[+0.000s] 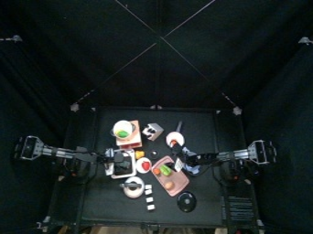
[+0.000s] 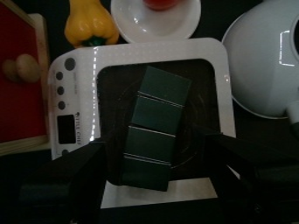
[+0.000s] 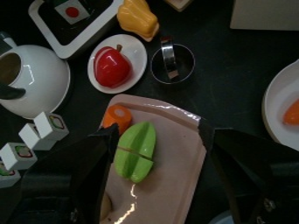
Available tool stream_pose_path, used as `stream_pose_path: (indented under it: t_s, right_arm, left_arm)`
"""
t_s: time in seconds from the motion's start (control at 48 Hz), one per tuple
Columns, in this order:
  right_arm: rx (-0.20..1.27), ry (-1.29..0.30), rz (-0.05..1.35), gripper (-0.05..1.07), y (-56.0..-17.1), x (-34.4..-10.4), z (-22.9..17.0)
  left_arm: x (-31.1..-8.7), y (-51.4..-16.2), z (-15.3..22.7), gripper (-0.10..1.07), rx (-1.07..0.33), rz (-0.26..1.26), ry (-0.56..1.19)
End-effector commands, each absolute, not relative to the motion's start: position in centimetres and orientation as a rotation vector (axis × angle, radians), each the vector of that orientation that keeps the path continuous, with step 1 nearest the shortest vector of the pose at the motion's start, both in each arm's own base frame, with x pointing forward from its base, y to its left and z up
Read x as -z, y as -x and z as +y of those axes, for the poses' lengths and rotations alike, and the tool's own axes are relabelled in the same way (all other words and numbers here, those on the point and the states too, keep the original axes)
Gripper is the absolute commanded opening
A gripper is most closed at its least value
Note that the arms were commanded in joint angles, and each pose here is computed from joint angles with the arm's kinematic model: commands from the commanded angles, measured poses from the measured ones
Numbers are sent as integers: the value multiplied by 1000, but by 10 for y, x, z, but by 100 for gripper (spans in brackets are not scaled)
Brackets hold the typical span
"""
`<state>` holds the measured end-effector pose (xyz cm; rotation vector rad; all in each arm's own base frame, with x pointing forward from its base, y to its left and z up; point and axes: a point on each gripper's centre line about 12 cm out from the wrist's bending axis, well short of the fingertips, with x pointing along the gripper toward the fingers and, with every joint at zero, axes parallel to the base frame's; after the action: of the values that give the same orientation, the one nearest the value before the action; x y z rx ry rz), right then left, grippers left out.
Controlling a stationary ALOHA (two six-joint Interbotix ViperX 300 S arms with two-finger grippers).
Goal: Grab green sushi roll
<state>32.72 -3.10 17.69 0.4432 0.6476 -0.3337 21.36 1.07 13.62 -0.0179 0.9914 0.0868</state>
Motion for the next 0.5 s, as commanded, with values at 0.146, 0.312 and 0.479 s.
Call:
stream_pose_path:
  t_s: [0.146,0.312,0.479]
  right_arm:
    - [326,-445,623,101,-330,-185,-31]
    - [328,-446,624,101,-330,-185,-32]
    - [330,-446,628,101,-330,-183,-32]
  left_arm:
    - [-138,-218,10,98,-80,993,10]
    - [-137,-218,9,97,-79,996,8]
    - [-137,-218,9,84,-80,997,9]
